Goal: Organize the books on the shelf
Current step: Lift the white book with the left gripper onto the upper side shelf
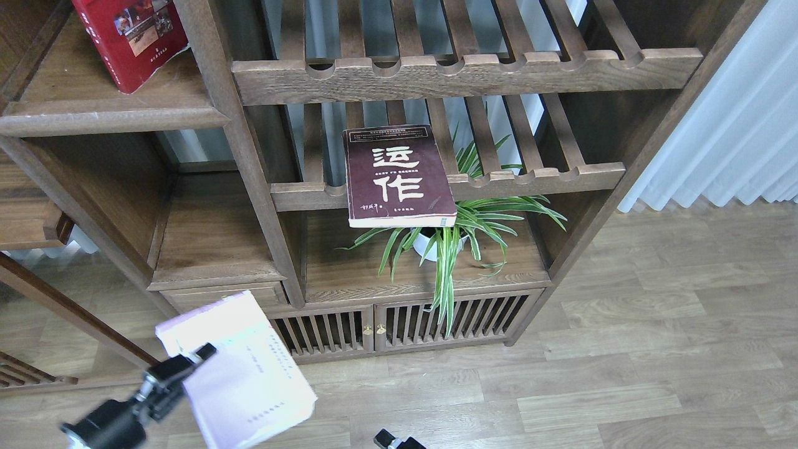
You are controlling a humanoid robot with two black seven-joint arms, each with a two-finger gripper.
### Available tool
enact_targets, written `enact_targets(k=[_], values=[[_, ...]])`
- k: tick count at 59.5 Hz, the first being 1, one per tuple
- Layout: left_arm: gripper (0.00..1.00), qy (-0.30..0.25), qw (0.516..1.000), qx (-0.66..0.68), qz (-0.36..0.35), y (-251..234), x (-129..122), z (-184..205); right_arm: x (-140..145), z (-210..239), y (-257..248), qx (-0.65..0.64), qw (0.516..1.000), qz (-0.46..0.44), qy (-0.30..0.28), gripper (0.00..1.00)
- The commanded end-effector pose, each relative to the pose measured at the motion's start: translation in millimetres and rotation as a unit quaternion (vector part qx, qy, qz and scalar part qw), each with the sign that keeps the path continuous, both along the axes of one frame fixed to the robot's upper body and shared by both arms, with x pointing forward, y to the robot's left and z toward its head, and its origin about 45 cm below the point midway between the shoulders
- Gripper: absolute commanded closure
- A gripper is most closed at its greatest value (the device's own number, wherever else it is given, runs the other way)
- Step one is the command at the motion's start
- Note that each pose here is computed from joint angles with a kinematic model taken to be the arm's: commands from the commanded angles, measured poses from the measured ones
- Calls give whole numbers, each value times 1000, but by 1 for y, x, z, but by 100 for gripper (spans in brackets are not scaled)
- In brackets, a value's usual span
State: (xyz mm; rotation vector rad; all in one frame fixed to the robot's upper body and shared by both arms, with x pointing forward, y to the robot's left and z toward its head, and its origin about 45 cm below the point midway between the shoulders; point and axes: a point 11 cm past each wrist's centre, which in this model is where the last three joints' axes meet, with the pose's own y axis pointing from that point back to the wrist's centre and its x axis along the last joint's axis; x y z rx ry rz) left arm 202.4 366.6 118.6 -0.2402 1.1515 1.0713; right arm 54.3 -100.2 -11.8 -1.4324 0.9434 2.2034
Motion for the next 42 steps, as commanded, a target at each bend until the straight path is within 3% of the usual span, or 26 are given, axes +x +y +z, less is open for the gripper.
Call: enact_targets(k=[1, 20, 42], values=[[100, -40, 998, 39, 18, 28, 17, 26, 2, 0, -1, -1, 1000, -1, -1, 5], [100, -192, 981, 25, 30, 41, 98, 127, 1, 0, 0, -1, 1000, 1, -1, 5], [100, -270, 958, 94, 3, 60, 128, 213, 3, 0, -1, -2, 1000, -1, -3, 5]])
